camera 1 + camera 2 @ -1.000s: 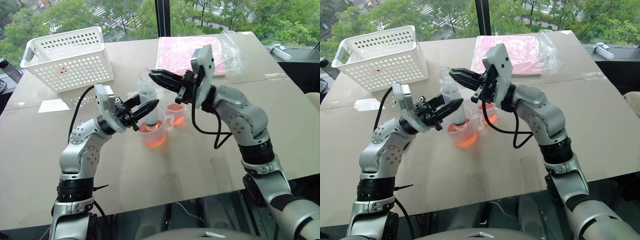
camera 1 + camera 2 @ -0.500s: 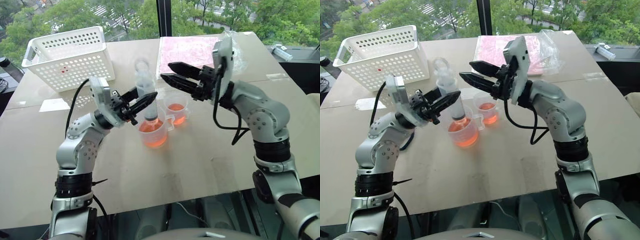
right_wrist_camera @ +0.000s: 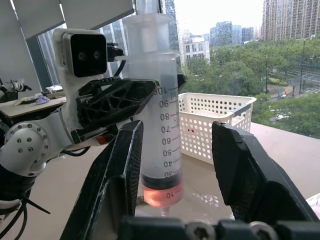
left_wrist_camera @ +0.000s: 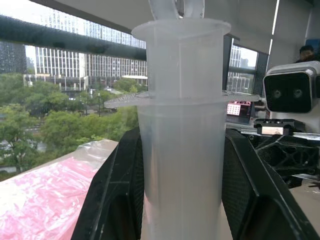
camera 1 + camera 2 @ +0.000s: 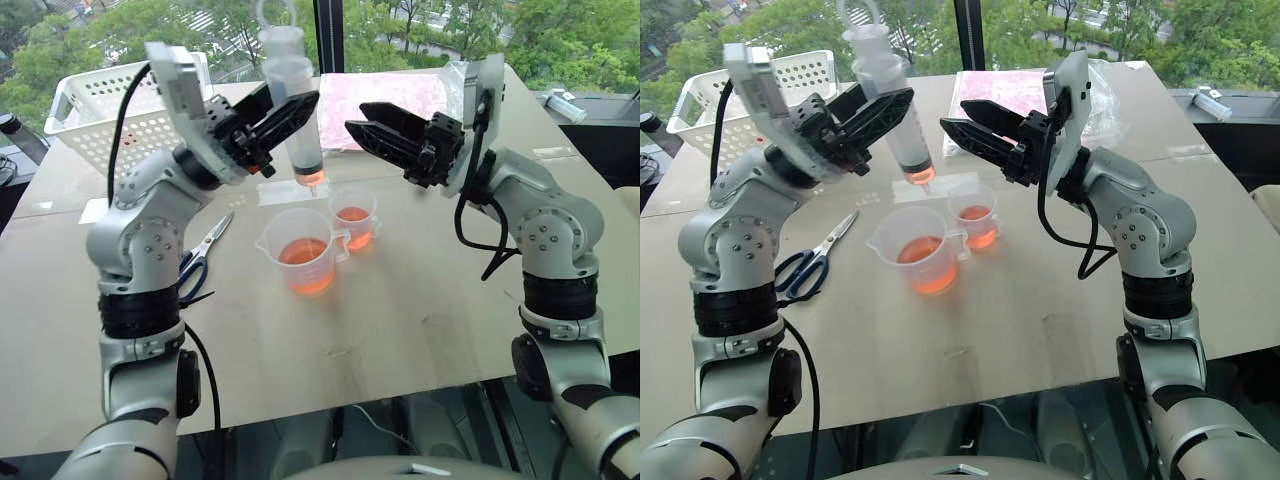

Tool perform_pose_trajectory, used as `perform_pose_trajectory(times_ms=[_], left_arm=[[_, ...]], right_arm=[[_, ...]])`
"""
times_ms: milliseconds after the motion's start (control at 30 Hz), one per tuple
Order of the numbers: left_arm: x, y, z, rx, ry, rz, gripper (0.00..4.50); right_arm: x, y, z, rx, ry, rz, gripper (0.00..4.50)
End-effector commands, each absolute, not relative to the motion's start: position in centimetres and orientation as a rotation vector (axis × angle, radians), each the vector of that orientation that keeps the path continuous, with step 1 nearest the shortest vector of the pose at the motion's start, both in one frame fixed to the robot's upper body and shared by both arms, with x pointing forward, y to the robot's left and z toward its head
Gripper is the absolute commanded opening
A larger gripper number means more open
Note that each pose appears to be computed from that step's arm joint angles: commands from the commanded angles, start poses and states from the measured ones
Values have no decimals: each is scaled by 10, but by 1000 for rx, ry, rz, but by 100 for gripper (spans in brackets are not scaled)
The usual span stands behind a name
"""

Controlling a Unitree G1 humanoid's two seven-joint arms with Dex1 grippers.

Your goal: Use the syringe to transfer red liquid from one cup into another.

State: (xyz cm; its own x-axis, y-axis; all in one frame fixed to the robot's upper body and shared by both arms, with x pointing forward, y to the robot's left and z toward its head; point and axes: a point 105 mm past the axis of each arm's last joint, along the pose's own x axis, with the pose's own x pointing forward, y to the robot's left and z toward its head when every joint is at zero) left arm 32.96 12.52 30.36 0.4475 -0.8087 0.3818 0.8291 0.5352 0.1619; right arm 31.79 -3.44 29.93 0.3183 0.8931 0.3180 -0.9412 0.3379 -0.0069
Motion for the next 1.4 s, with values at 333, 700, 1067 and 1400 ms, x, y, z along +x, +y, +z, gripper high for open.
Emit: perform_pose_trajectory(times_ms=[333, 700, 1067, 1400], left_arm=[[350, 102, 287, -61, -499, -1041, 142], [350, 92, 268, -8, -488, -1094, 142], [351, 90, 266, -3, -498, -1091, 142], [351, 88, 265, -5, -502, -1097, 142]], right_arm=[[321, -51, 322, 182, -391, 1134, 229], [331, -39, 342, 34, -414, 1046, 229], [330, -23, 336, -8, -351, 1092, 229], [340, -28, 334, 19, -319, 1035, 3]])
